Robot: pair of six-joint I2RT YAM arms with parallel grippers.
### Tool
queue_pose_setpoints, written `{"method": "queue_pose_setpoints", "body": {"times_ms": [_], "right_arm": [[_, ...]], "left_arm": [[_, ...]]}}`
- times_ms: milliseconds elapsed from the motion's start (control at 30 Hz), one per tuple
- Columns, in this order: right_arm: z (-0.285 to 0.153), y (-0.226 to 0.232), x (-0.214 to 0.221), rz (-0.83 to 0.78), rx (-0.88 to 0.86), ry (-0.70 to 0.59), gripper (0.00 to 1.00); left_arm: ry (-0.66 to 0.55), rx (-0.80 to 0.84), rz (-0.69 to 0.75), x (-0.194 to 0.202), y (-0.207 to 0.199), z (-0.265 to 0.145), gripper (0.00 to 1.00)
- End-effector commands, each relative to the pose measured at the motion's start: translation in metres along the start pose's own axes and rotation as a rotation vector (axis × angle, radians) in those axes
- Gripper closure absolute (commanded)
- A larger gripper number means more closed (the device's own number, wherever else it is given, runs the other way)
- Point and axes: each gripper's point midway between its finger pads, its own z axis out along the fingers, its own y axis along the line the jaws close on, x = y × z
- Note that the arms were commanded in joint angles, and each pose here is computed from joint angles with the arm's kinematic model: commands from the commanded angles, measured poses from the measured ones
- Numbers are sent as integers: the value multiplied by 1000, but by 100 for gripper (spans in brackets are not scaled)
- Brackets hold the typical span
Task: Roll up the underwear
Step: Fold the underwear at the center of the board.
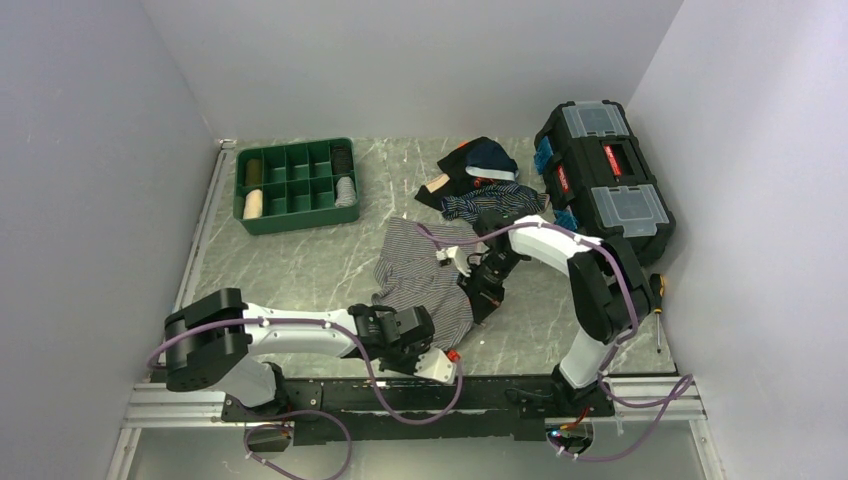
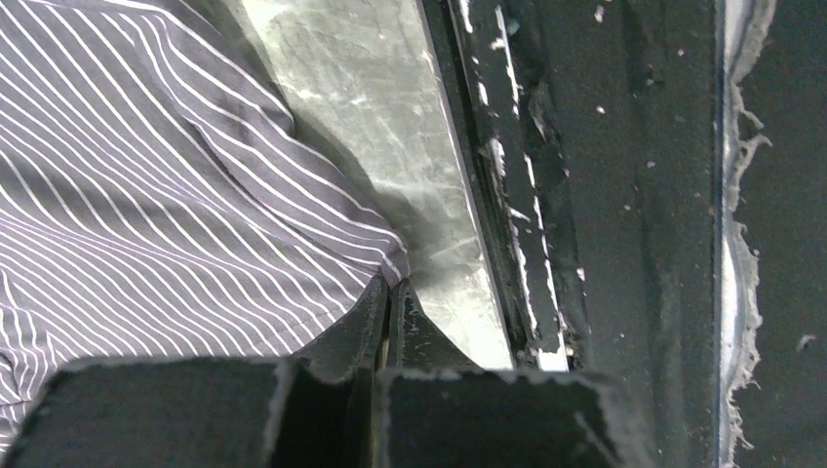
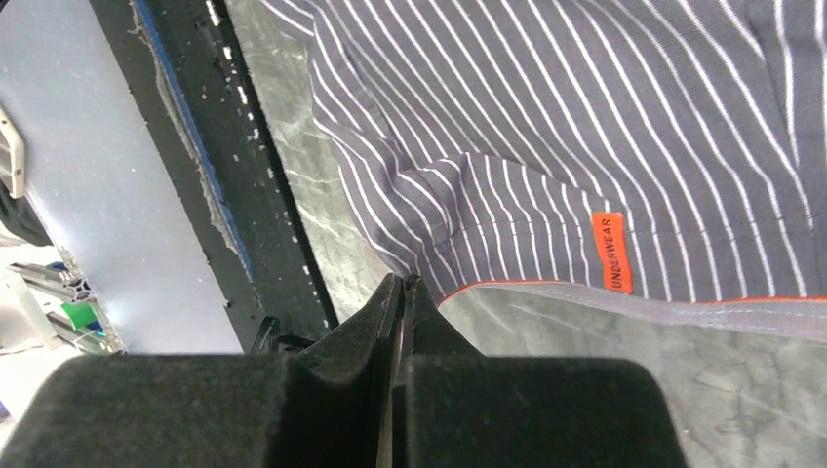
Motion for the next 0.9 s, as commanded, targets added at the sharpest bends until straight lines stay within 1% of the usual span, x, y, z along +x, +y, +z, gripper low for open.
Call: {"method": "queue_pose_setpoints", "body": {"times_ms": [0, 167, 233, 300, 400, 433, 567, 700, 800, 867], "right_arm": [[-11, 22, 5, -46, -24, -25, 100], [-16, 40, 17, -46, -77, 14, 100], [-20, 46, 19, -52, -88, 22, 100], [-28, 50, 15, -63, -74, 12, 100], [-45, 49, 6, -77, -24, 8, 100], [-51, 48, 2, -85, -2, 1, 100], [-76, 39, -18, -85, 59, -32, 100], [-101, 10, -41, -46, 139, -62, 100], [-116, -23, -54, -3, 208, -61, 100], [-121, -45, -63, 23, 222, -48, 100]], "left_arm": [[-9, 61, 29, -2, -13, -17, 100], [-51, 124, 73, -13, -22, -35, 100], [-90, 141, 51, -22, -18, -47, 100], [-156, 174, -4, -33, -10, -64, 100], [-253, 159, -101, -41, 25, -95, 100], [-275, 135, -154, -35, 43, -105, 100], [-337, 79, -267, -20, 93, -133, 100], [-367, 57, -378, 1, 133, -143, 100], [-356, 42, -460, 21, 165, -139, 100], [-351, 19, -518, 35, 189, -138, 100]]}}
